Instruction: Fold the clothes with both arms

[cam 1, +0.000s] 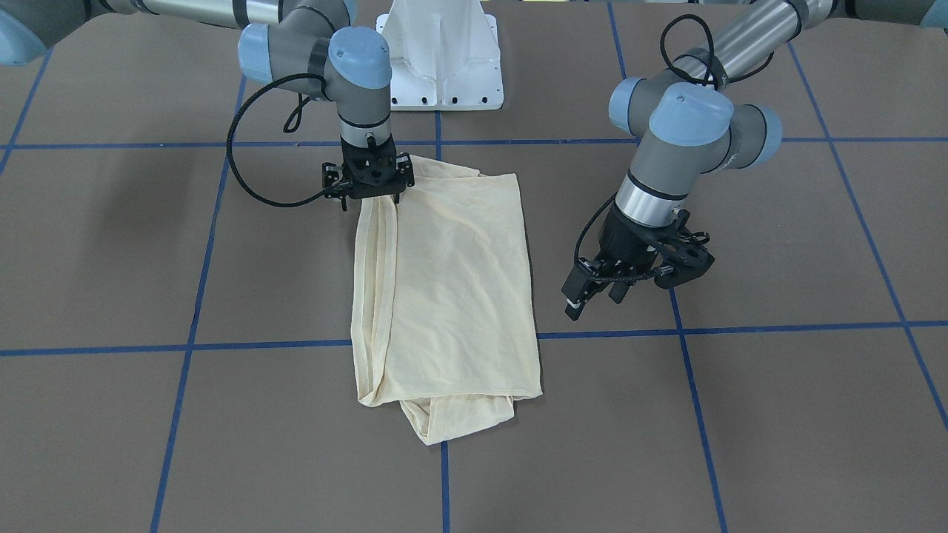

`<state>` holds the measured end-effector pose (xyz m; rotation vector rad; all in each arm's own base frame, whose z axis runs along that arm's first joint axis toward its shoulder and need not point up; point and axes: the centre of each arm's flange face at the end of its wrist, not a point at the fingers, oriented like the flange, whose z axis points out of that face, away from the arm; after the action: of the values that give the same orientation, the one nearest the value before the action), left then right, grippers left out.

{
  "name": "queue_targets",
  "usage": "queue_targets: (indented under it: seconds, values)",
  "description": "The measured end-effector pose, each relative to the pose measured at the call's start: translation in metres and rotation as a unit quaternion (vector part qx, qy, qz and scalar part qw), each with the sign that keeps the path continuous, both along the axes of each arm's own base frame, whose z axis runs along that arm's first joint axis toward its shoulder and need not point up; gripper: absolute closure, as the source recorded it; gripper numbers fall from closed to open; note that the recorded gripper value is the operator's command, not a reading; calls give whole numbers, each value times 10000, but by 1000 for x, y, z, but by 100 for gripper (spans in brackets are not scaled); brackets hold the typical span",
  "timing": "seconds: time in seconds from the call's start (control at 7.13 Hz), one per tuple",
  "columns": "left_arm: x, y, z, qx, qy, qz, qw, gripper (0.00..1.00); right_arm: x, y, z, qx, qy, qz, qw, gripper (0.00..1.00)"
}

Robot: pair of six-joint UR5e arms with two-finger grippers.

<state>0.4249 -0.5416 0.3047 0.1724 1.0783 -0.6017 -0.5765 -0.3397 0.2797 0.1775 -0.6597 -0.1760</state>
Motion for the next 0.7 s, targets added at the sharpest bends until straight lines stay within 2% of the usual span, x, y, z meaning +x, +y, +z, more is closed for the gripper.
queue_targets:
  seconds: [0.7]
  values:
    - [0,0,-2,5,16,-3,10000,0,5,-3,9,-147,30,-70,9999,0]
